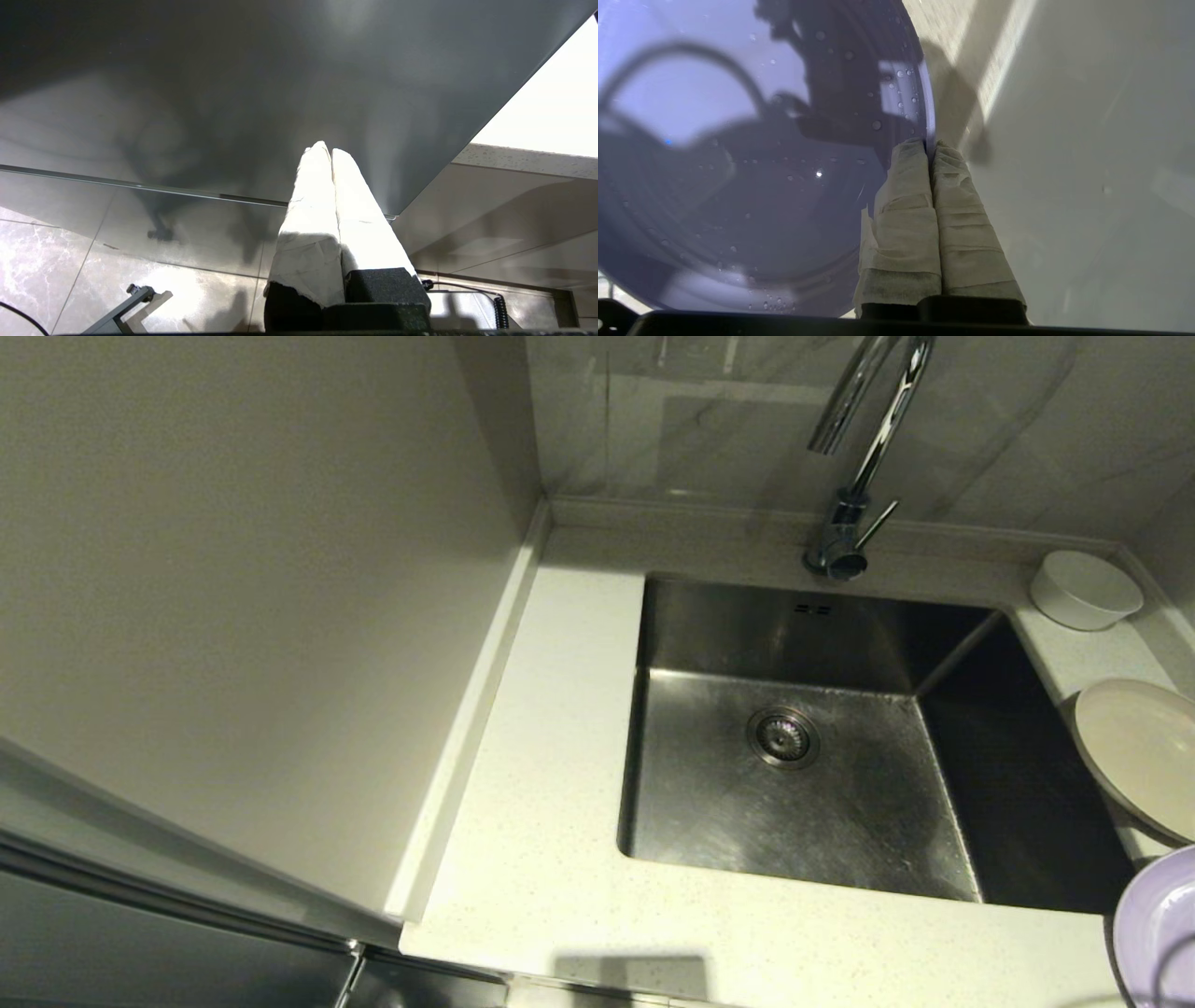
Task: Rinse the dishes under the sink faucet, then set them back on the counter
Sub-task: Put a plate back to the table from the sink
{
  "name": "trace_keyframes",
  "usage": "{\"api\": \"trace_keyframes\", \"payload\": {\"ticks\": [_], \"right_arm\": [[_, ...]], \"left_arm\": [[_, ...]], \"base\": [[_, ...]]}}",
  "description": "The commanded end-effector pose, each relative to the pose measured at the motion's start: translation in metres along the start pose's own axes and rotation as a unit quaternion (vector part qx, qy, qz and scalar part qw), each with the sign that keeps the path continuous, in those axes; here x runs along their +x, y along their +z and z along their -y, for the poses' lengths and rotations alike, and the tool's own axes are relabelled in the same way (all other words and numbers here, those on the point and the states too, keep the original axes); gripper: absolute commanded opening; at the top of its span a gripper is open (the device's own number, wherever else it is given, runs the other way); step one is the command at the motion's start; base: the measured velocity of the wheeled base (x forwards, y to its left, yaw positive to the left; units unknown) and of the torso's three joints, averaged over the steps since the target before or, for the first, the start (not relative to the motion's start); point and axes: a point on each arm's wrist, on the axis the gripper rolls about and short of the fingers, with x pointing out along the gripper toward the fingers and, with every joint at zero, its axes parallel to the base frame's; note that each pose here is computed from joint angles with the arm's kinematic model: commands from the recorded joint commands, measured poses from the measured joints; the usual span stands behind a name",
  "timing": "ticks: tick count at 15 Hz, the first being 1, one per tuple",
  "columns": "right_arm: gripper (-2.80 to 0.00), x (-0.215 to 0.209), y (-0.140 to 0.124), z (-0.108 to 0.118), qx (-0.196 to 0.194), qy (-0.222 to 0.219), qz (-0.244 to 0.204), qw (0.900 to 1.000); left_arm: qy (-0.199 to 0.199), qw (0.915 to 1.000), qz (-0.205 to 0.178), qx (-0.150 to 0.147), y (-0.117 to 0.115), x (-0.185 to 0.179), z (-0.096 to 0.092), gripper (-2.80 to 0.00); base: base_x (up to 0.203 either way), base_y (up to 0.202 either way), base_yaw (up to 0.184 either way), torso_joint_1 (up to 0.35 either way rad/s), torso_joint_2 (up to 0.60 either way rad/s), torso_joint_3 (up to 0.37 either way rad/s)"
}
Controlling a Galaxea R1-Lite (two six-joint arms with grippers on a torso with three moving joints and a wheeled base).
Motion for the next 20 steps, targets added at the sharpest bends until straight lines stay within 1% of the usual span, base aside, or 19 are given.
{"api": "trace_keyframes", "payload": {"ticks": [1,6,9,10,11,18,19,20], "right_arm": [[-2.80,0.010,-0.009,0.004,0.012,0.004,-0.016,1.000],[-2.80,0.024,-0.015,0.009,0.003,-0.019,-0.009,1.000],[-2.80,0.026,-0.015,0.010,0.003,-0.020,-0.009,1.000],[-0.92,0.025,-0.015,0.010,0.002,-0.020,-0.008,1.000],[0.00,0.025,-0.014,0.010,0.005,-0.020,-0.007,1.000],[0.00,0.023,-0.011,0.012,0.010,-0.023,0.002,1.000],[0.00,0.022,-0.009,0.013,0.012,-0.024,0.010,1.000],[0.00,0.021,-0.003,0.013,0.013,-0.017,0.028,0.999]], "left_arm": [[0.000,1.0000,0.001,0.000,0.000,0.000,0.000,-2.80],[0.000,1.0000,0.001,0.000,0.000,0.000,0.000,-2.80],[0.000,1.0000,0.001,0.000,0.000,0.000,0.000,-2.80],[0.000,1.0000,0.001,0.000,0.000,0.000,0.000,-2.80],[0.000,1.0000,0.001,0.000,0.000,0.000,0.000,-2.80],[0.000,1.0000,0.001,0.000,0.000,0.000,0.000,-2.80],[0.000,1.0000,0.001,0.000,0.000,0.000,0.000,-2.80],[0.000,1.0000,0.001,0.000,0.000,0.000,0.000,-2.80]], "base": [[0.000,0.000,0.000,0.000,0.00,0.000],[0.000,0.000,0.000,0.000,0.00,0.000],[0.000,0.000,0.000,0.000,0.00,0.000],[0.000,0.000,0.000,0.000,0.00,0.000],[0.000,0.000,0.000,0.000,0.00,0.000],[0.000,0.000,0.000,0.000,0.00,0.000],[0.000,0.000,0.000,0.000,0.00,0.000],[0.000,0.000,0.000,0.000,0.00,0.000]]}}
